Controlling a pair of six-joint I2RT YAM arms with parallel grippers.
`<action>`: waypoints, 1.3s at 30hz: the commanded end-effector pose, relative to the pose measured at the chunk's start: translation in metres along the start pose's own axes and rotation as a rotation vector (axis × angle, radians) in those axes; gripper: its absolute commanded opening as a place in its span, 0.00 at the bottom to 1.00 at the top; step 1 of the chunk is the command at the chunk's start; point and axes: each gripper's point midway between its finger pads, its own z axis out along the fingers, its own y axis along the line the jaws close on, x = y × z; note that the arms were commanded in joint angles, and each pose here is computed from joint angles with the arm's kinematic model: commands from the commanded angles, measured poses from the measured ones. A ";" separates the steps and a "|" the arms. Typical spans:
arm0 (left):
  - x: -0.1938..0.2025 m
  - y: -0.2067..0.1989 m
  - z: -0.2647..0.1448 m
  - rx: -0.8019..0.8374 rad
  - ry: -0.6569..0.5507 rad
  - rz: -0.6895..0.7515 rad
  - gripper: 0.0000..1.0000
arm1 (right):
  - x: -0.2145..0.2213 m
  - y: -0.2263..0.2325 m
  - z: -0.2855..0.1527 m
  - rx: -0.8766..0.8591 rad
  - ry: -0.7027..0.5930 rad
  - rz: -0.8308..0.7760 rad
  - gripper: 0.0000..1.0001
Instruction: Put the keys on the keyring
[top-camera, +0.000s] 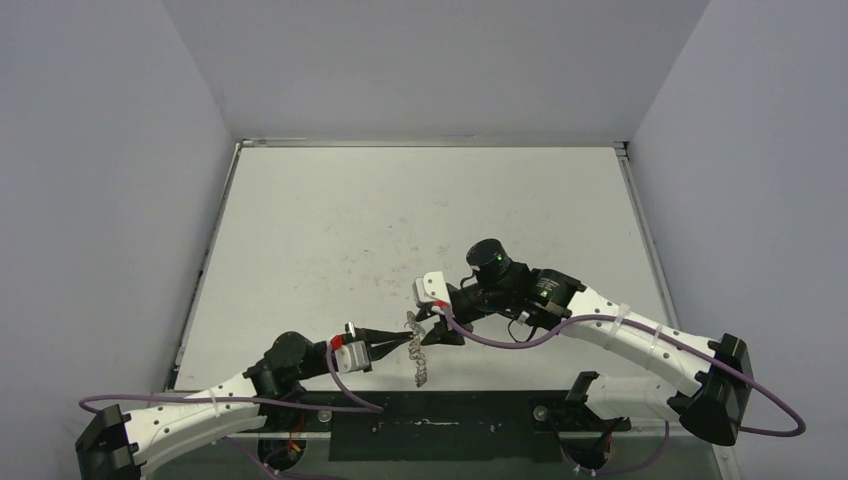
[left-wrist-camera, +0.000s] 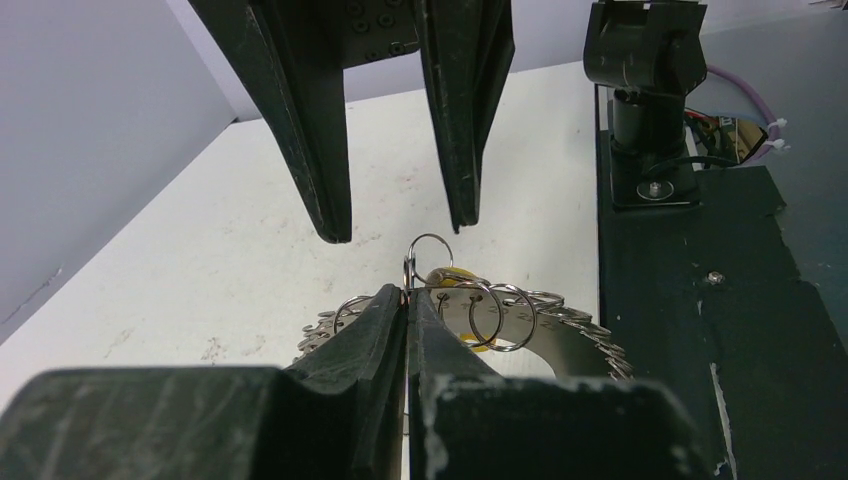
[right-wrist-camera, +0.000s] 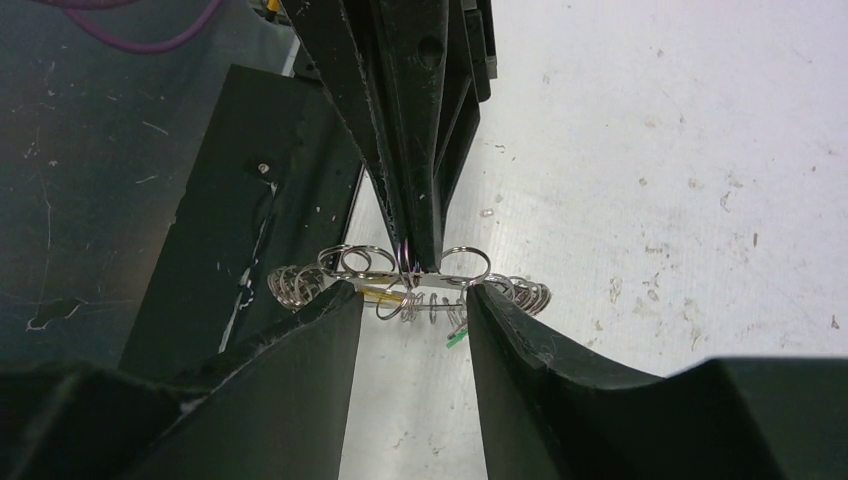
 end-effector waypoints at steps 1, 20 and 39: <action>-0.043 0.003 0.004 0.002 -0.154 0.037 0.00 | -0.021 -0.003 0.004 -0.025 -0.087 -0.081 0.43; -0.045 0.005 0.004 -0.009 -0.158 0.034 0.00 | -0.014 -0.004 0.014 -0.052 -0.075 -0.036 0.00; -0.024 0.020 -0.006 -0.053 0.149 -0.003 0.29 | 0.000 -0.019 0.005 0.051 0.266 0.188 0.00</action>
